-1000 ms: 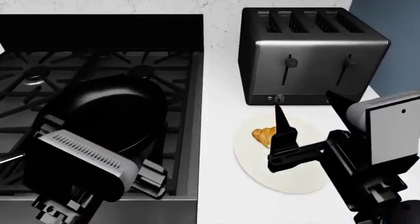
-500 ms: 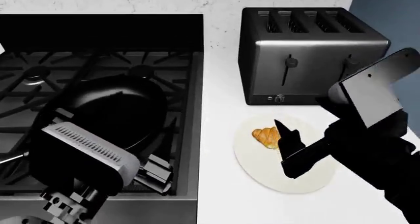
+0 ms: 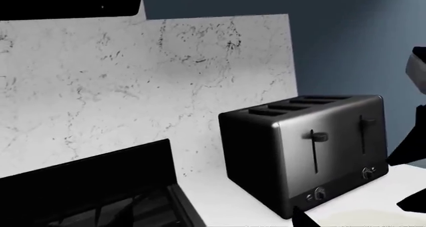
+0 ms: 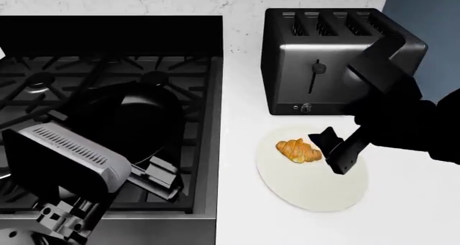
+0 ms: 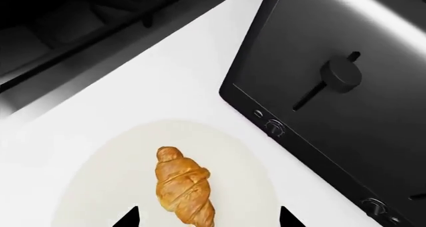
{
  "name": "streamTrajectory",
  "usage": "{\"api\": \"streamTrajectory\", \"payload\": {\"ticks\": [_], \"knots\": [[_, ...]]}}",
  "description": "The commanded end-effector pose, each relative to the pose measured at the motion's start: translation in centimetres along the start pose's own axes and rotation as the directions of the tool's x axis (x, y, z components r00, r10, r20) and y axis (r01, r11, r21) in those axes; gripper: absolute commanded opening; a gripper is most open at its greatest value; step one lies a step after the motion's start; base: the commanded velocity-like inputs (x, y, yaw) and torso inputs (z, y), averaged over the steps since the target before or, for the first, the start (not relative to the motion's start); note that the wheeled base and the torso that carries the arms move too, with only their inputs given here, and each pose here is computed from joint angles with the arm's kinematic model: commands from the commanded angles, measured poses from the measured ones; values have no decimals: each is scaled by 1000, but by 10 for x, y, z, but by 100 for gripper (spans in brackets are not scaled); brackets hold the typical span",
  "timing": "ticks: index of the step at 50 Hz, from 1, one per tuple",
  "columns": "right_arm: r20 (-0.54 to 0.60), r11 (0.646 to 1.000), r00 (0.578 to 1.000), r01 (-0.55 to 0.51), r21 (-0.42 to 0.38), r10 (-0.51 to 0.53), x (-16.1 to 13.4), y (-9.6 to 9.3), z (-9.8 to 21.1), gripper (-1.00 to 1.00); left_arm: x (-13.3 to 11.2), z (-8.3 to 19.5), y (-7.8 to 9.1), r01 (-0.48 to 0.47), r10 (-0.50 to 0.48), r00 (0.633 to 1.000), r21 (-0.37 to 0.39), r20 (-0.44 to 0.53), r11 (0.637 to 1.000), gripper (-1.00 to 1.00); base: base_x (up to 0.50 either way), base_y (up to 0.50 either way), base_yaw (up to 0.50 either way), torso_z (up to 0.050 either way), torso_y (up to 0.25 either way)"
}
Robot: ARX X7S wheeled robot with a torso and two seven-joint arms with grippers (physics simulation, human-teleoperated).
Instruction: Pick the croissant and place it on the pan. Then turn on the stove to warm the croissant.
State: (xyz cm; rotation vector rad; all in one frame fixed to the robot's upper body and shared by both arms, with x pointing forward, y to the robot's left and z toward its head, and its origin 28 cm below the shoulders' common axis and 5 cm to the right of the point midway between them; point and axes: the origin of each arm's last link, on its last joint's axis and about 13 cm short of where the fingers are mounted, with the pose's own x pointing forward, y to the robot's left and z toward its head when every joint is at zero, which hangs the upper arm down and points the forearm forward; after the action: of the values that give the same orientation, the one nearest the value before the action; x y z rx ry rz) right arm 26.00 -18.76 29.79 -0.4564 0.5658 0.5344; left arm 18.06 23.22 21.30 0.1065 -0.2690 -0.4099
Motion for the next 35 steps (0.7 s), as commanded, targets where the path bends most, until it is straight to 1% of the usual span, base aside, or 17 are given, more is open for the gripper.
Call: {"api": "streamTrajectory", "payload": {"ticks": [1, 10, 17, 21, 22, 23, 25, 26, 29, 35], "knots": [[-38, 997, 998, -57, -46, 56, 22, -26, 8, 100, 3, -5, 1, -9, 9, 1000, 1, -17, 1000, 100, 0, 0, 0, 0, 0], [-42, 994, 994, -99, -48, 97, 46, -33, 7, 100, 4, -3, -1, -16, 16, 1000, 25, -25, 1000, 100, 0, 0, 0, 0, 0], [-44, 987, 987, -155, -51, 152, 50, -30, 6, 100, 1, -2, -2, -23, 24, 999, 42, -32, 999, 100, 0, 0, 0, 0, 0], [-73, 987, 984, -161, 0, 161, 51, -29, 5, 100, 1, -2, -1, -26, 27, 999, 43, -33, 999, 100, 0, 0, 0, 0, 0], [-74, 987, 984, -162, 2, 162, 51, -29, 5, 100, 1, -2, -2, -25, 26, 999, 42, -33, 999, 100, 0, 0, 0, 0, 0], [-78, 985, 982, -169, 28, 170, 52, -29, 5, 100, 1, -2, -2, -24, 25, 999, 42, -34, 999, 100, 0, 0, 0, 0, 0], [-92, 984, 980, -174, 41, 178, 54, -29, 4, 100, 1, -3, -1, -25, 27, 999, 41, -36, 999, 100, 0, 0, 0, 0, 0], [-97, 981, 978, -182, 60, 187, 55, -28, 4, 100, 1, -4, -1, -26, 27, 999, 41, -37, 999, 100, 0, 0, 0, 0, 0], [-83, 976, 976, -191, 104, 200, 57, -30, 5, 100, 2, -5, 0, -28, 30, 999, 43, -40, 999, 100, 0, 0, 0, 0, 0], [-76, 972, 976, -195, 132, 206, 61, -32, 3, 100, 4, -9, 1, -27, 29, 999, 46, -45, 999, 100, 0, 0, 0, 0, 0]]}}
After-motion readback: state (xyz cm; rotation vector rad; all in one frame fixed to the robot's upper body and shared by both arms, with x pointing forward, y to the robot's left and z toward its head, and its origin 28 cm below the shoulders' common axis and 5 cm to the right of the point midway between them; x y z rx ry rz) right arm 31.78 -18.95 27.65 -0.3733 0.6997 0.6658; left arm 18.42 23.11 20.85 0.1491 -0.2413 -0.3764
